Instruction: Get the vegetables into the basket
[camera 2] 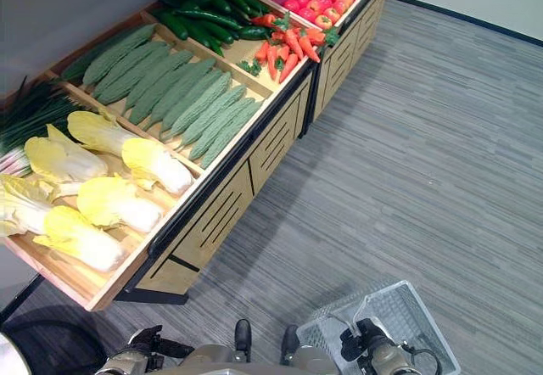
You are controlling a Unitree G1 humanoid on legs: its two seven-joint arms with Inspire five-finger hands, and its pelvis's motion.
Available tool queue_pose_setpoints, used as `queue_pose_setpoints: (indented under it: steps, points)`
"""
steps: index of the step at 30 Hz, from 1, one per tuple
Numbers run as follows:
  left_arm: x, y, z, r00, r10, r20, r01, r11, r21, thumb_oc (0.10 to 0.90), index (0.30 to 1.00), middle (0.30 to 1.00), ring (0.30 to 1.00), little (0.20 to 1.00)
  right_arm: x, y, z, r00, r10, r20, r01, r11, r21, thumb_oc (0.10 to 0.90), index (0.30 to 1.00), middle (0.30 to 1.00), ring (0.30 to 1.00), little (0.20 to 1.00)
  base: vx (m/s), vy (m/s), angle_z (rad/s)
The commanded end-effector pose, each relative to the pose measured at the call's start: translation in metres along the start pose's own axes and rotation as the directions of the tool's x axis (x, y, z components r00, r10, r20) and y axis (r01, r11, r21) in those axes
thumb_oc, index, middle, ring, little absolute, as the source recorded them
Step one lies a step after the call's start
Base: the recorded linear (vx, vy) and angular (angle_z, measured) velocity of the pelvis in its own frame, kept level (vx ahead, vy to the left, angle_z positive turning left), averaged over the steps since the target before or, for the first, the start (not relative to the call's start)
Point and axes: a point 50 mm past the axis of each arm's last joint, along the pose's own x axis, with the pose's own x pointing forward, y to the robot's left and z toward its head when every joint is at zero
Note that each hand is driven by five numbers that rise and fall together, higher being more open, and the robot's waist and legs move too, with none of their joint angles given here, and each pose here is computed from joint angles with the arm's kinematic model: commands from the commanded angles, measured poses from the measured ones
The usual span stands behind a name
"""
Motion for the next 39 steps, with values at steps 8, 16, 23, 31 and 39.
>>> queue_pose_setpoints:
  steps: [8,16,23,31,39]
  points:
    - [0.002,0.022,0.006,0.997,0.075,0.004,-0.075,0.997,0.014,0.900,1.000,1.000,1.000,1.000,0.002,-0.019,0.035,0.992,-0.052,0.119,0.054,0.999,-0.006,0.400,0.300,0.300,0.300,0.300,0.00,0.126,0.14]
    - [0.003,0.026,0.024,0.995,0.088,0.052,-0.090,0.996,0.025,0.900,1.000,1.000,1.000,1.000,0.001,-0.017,0.027,0.994,-0.039,0.105,0.039,0.999,0.008,0.400,0.300,0.300,0.300,0.300,0.11,-0.181,1.17]
    - [0.002,0.011,0.021,0.998,0.050,0.028,-0.050,0.999,-0.008,0.900,1.000,1.000,1.000,1.000,0.001,-0.019,0.013,0.997,-0.038,0.063,0.042,0.997,-0.066,0.400,0.300,0.300,0.300,0.300,0.18,-0.478,1.11]
    - [0.002,0.002,0.028,0.998,0.024,0.050,-0.023,0.999,-0.028,0.900,1.000,1.000,1.000,1.000,-0.001,-0.030,0.007,0.997,-0.057,0.057,0.061,0.996,-0.066,0.400,0.300,0.300,0.300,0.300,0.05,-0.254,0.91]
    - [0.001,-0.006,0.025,0.999,-0.008,0.050,0.009,1.000,-0.020,0.900,1.000,1.000,1.000,1.000,-0.002,-0.017,-0.010,1.000,-0.021,-0.007,0.020,0.998,-0.051,0.400,0.300,0.300,0.300,0.300,0.01,-0.043,0.85]
